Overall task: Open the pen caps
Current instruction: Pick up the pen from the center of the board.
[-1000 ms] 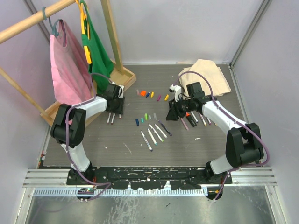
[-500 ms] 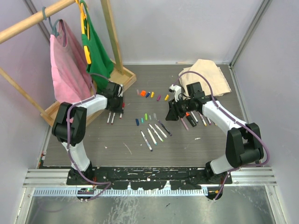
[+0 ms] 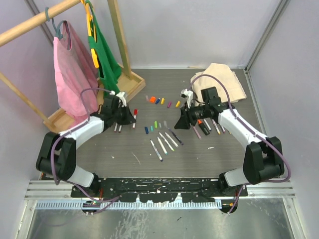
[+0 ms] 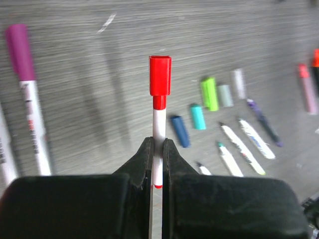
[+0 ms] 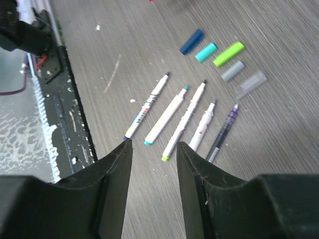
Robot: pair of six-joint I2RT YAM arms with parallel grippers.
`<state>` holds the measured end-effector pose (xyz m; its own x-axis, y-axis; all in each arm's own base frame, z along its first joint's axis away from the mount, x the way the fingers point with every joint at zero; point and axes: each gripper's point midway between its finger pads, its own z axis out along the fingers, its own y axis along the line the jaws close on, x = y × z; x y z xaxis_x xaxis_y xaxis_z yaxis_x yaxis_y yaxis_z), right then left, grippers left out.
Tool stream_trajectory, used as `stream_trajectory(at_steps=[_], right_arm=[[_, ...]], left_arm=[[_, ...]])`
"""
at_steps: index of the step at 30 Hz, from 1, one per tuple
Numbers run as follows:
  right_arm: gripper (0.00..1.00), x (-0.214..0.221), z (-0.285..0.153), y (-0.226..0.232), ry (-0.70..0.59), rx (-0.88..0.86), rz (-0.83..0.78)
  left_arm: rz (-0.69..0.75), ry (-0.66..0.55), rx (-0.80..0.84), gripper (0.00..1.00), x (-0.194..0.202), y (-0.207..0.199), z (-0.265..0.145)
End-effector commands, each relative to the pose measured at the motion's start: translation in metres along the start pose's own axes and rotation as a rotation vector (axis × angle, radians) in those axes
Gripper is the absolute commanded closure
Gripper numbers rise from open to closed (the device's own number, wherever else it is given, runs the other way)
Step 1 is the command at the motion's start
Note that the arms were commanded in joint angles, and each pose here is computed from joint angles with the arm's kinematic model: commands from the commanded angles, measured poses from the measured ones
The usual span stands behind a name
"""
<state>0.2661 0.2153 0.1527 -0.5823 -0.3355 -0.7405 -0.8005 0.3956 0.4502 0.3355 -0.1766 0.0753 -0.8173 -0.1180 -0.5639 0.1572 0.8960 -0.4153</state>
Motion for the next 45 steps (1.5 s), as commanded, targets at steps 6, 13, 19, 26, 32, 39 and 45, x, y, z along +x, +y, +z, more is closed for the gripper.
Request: stream_trajectory(at_steps=[6,13,19,26,32,39,45], right_arm=[[0.53,-0.036,-0.023,0.052,-0.162,-0.175,-0.138],[0.49,-0.044,-0.035,0.064,-0.227,-0.228,-0.121],[0.48,-0.053,-0.045,0.068,-0.305,-0.269,-0.087],[0.44,-0.062,-0.058,0.08,-0.41,-0.297,-0.108],[0.42,-0.066,-0.064,0.087,-0.488,-0.274,-0.176],[0.42,-0.067,-0.064,0.084,-0.51,-0.253,-0.157],[0.45,-0.066,-0.06,0.076,-0.511,-0.226,-0.108]], left_arm=[[0.0,-0.328,0.508,1.0,-0.033,-0.113,-0.055],[0.065,-0.554,0.745,1.0,-0.035,-0.177,-0.106],[0.068,-0.647,0.845,1.0,-0.028,-0.215,-0.123],[0.077,-0.747,0.889,1.0,-0.016,-0.246,-0.126],[0.068,-0.787,0.947,1.0,-0.005,-0.263,-0.125],[0.077,-0.793,0.976,1.0,0.006,-0.28,-0.123],[0.08,-0.787,0.989,1.0,0.011,-0.288,-0.125]])
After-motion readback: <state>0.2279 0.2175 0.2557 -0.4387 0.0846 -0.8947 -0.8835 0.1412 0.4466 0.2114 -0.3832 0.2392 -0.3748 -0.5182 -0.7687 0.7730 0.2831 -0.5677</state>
